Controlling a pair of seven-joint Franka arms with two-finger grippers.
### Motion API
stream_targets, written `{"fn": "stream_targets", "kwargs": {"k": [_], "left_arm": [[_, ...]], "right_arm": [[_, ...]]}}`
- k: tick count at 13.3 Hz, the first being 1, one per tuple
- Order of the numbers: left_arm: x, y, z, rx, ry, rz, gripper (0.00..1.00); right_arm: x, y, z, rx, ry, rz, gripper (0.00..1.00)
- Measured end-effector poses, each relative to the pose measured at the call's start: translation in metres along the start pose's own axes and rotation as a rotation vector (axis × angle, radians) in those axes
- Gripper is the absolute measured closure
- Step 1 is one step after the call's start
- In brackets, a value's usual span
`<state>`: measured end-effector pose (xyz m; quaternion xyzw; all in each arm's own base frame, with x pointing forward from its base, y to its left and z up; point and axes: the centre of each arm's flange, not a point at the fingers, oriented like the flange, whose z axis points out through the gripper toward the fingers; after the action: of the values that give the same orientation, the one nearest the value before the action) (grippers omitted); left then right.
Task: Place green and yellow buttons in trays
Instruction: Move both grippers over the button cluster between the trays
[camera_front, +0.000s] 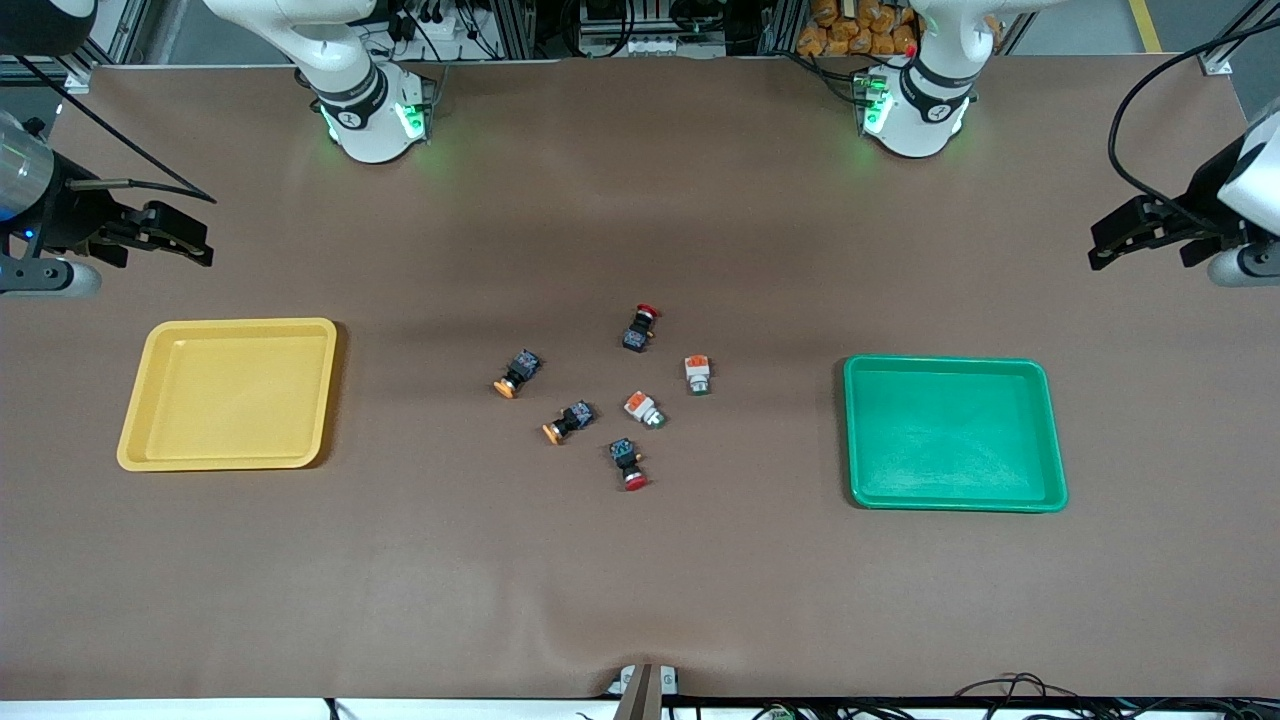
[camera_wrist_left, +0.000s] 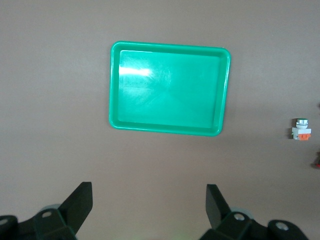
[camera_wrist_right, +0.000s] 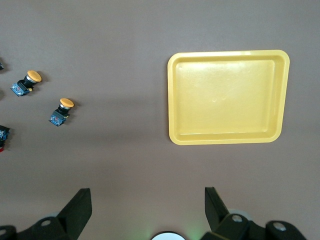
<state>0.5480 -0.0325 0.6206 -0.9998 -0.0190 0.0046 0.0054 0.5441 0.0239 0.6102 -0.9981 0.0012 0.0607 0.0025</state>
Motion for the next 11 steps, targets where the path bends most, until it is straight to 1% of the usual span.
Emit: {"fn": "stream_targets", "kwargs": {"k": [2,5,8,11], "left_arm": [[0.003,0.022,0.009,0.0,-0.016,-0.013,0.0],[0.007,0.053,0.027,0.001,-0.046,0.001,0.0],[0.022,0.092,0.062,-0.01,-0.068,-0.008,0.0],[0.032,0.15,0.101,-0.032,-0.068,-0.049,0.0]], "right_arm": [[0.001,0.001,0.004,0.0,-0.016,0.001,0.0],[0.005,0.002,0.015,-0.001,-0.043,0.003,0.0],[0.011,0.003,0.025,-0.001,-0.063,0.005,0.0],[0.012,0.002,0.026,-0.001,-0.064,0.004,0.0]]}}
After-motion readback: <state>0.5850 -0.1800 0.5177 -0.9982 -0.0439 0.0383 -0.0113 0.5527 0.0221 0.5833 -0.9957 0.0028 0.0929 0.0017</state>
